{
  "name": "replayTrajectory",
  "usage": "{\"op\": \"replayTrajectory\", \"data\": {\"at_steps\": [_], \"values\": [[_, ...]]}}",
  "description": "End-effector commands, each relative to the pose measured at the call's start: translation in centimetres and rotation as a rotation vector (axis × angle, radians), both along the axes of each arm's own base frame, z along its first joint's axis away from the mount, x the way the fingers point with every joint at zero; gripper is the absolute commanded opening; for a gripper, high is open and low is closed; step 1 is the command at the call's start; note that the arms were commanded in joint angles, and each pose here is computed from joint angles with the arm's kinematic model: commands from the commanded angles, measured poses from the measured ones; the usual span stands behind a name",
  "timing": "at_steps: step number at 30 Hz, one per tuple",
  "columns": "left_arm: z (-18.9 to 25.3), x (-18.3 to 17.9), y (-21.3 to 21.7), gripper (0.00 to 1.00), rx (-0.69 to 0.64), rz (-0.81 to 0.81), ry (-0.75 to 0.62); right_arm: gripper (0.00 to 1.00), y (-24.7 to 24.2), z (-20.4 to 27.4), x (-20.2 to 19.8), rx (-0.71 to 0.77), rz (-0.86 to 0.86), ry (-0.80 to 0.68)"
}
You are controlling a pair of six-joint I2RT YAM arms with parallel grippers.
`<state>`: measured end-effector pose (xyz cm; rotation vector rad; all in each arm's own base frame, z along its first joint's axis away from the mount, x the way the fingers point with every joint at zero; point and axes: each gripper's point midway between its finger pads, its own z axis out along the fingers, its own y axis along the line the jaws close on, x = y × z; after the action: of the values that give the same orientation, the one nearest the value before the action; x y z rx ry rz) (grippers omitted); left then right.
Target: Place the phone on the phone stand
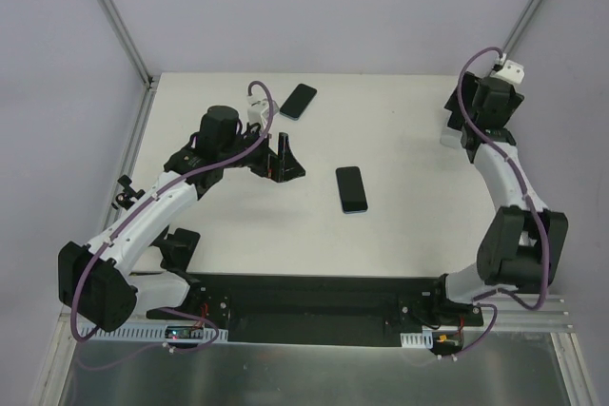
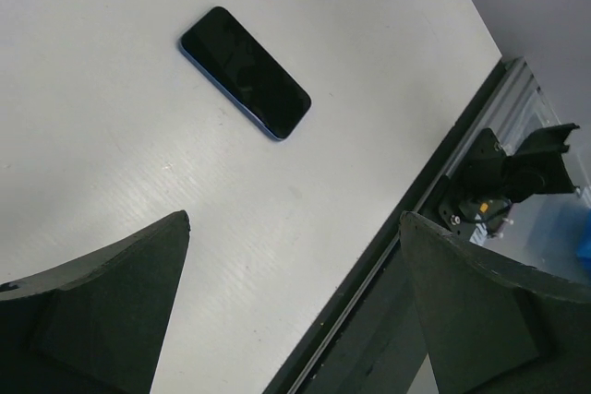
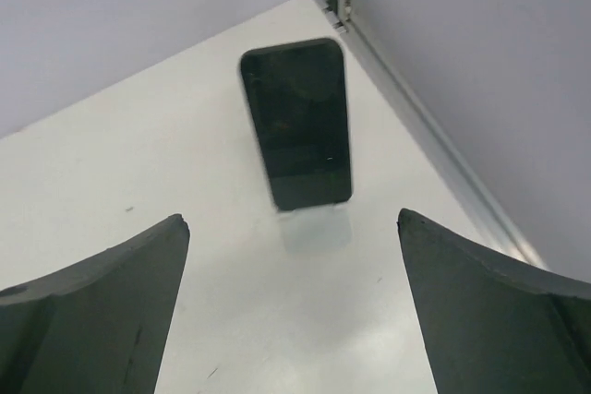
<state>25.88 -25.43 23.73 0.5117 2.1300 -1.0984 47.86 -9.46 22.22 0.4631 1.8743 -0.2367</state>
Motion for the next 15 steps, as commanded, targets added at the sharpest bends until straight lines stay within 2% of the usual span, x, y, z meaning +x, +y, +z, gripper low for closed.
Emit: {"op": "replayTrajectory", "data": {"at_steps": [1,2,5,10,11,12,15], "values": [[0.3,1.7,1.3,0.94,0.043,0.09,-0.091,0.96,7.1,1.5,-3.6,0.222,0.036,-0.106],[-0.2,2.6,2.0,0.94,0.069,0.152,-0.089,0.96,9.0,0.0,-4.2,0.248,0.072,-0.08],[-0.8,3.3,3.1,0.94,0.073,0.249,-0.022,0.96,16.8,-0.1,-5.5,0.254,0.232,-0.073],[-1.5,2.7,6.2,0.9,-0.029,0.407,0.168,0.96,30.1,-1.0,-9.2,0.26,0.559,-0.107],[-0.5,2.4,7.4,0.9,-0.052,0.451,0.148,0.96,31.5,-1.6,-9.9,0.231,0.604,-0.103],[-0.9,2.1,8.5,0.89,-0.033,0.507,0.158,0.96,34.3,-2.8,-11.6,0.212,0.685,-0.087],[-0.3,-0.3,10.9,0.91,0.017,0.582,0.125,0.96,38.7,-4.5,-13.7,0.153,0.817,-0.092]]}}
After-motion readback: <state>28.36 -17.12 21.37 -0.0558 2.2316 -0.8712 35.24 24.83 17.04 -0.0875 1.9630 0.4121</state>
